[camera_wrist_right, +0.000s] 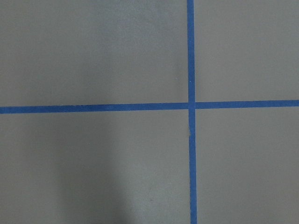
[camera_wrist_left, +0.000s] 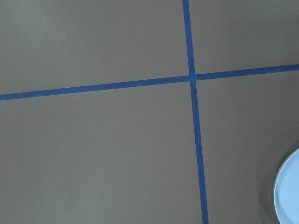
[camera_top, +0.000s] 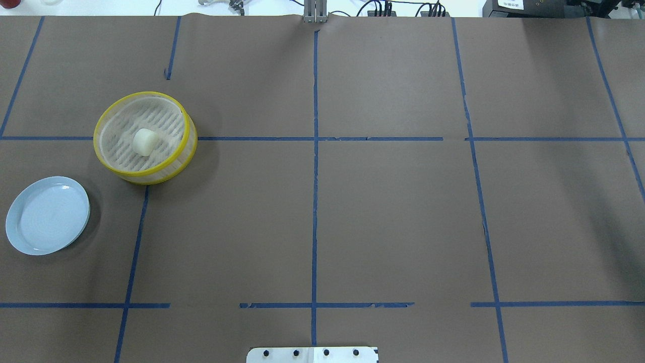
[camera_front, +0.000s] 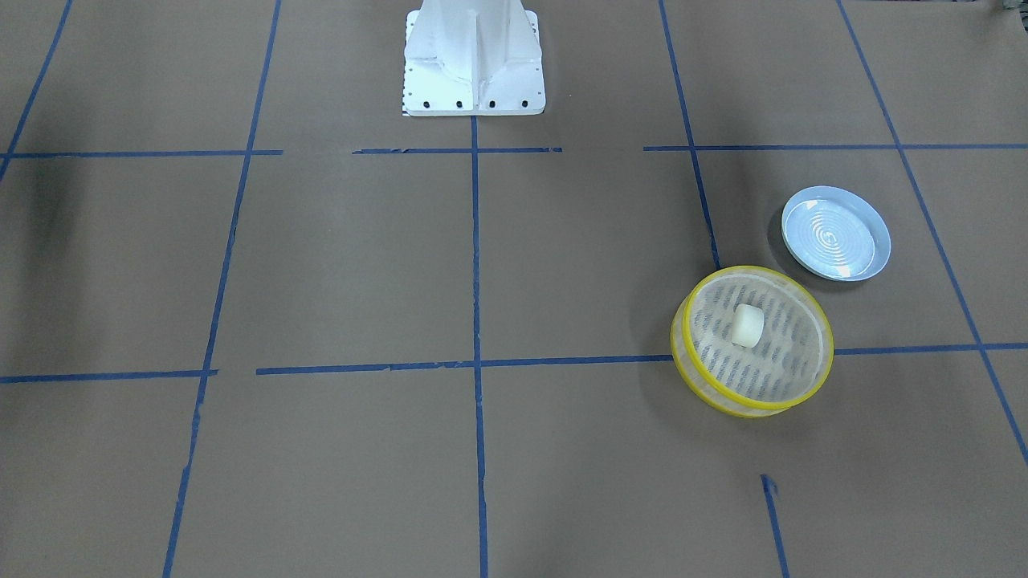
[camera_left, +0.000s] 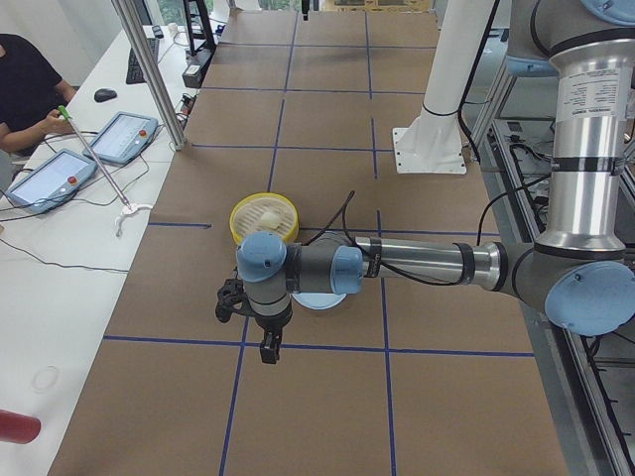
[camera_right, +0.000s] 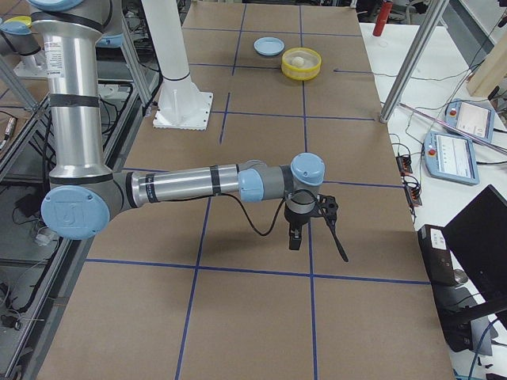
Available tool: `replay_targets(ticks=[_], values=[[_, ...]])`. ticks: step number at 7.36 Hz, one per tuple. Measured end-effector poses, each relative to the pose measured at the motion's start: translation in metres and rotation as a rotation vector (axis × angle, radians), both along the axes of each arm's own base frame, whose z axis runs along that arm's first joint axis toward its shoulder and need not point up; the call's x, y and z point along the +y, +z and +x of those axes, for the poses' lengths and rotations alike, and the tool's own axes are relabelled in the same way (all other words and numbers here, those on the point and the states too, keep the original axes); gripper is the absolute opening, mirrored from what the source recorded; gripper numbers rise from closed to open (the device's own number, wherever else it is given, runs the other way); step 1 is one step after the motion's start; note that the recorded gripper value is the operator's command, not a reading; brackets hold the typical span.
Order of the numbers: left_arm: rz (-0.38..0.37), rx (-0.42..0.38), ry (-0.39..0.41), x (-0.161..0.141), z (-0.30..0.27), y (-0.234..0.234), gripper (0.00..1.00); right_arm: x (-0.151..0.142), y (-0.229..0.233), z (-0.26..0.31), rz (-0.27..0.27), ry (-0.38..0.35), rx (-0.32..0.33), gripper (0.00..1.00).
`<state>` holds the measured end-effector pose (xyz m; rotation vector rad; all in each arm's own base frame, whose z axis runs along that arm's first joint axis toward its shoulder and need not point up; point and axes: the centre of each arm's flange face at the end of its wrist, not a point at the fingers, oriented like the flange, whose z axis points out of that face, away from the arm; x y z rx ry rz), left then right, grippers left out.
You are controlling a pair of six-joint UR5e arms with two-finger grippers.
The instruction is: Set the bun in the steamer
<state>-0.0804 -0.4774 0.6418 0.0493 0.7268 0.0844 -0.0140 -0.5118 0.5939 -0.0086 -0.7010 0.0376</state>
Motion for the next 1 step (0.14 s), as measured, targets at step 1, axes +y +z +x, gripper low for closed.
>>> replay_targets(ticks=[1], values=[[0.000, 0.000, -0.002, 0.0004, -0.0010, 0.0002, 1.00, 0.0000, 0.0000, 0.0000, 0.000, 0.000, 0.000, 1.00]])
